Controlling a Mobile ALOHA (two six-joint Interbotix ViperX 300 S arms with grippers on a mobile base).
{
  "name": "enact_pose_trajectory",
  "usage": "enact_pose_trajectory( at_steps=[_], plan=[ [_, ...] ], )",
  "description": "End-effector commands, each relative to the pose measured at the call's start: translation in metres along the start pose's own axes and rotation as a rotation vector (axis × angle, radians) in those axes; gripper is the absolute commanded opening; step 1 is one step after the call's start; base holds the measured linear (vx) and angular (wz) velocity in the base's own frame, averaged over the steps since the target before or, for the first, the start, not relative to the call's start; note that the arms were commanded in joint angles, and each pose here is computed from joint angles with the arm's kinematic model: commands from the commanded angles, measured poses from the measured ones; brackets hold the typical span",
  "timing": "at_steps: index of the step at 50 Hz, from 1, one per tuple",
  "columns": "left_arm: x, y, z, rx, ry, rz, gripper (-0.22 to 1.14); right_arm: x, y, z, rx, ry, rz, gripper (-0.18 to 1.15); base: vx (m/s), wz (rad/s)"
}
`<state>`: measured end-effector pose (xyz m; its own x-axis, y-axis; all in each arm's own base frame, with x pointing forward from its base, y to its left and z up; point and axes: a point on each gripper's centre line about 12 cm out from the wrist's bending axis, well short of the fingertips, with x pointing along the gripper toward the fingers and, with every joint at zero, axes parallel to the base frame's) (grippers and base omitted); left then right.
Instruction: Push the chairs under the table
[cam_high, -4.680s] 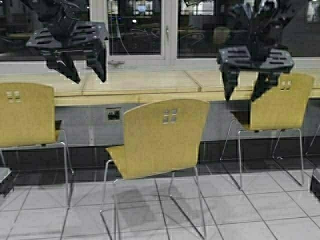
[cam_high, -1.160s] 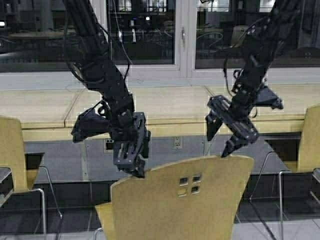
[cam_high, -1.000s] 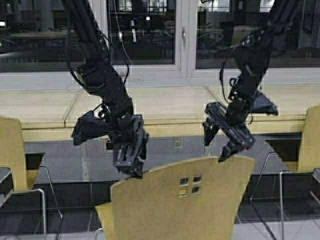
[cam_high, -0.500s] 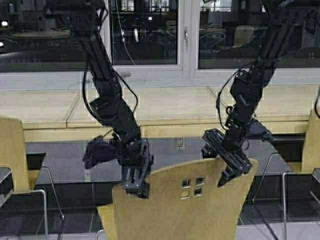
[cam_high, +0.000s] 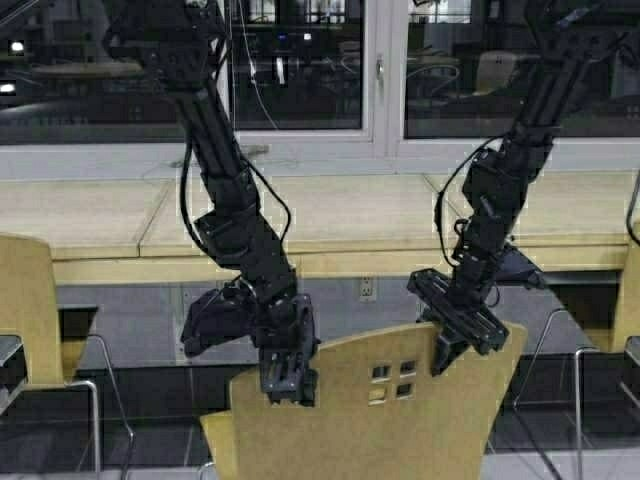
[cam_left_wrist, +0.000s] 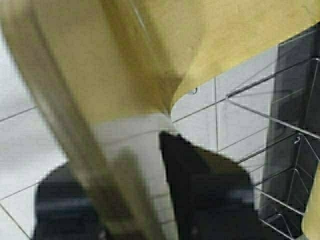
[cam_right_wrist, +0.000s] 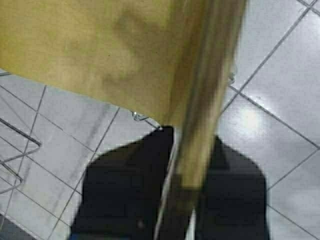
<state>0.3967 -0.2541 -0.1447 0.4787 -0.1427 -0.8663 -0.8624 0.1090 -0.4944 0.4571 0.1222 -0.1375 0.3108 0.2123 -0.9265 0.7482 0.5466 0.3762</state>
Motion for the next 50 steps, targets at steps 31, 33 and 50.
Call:
enact_pose_trajectory(
  at_steps=[31,33,50],
  plan=[
    [-0.018,-0.05,0.06,-0.011,-0.066,-0.071,0.04,0.002,0.002,-0.045,-0.114,0.048,-0.027,0.12,0.1,0.0],
    [-0.019,-0.048,0.062,-0.013,-0.07,-0.068,0.04,0.002,0.002,-0.046,-0.115,0.048,-0.027,0.12,0.15,0.04],
    [-0.031,-0.047,0.067,-0.006,-0.08,-0.065,0.04,0.007,-0.011,-0.05,-0.122,0.059,-0.057,0.12,0.21,0.08]
  ],
)
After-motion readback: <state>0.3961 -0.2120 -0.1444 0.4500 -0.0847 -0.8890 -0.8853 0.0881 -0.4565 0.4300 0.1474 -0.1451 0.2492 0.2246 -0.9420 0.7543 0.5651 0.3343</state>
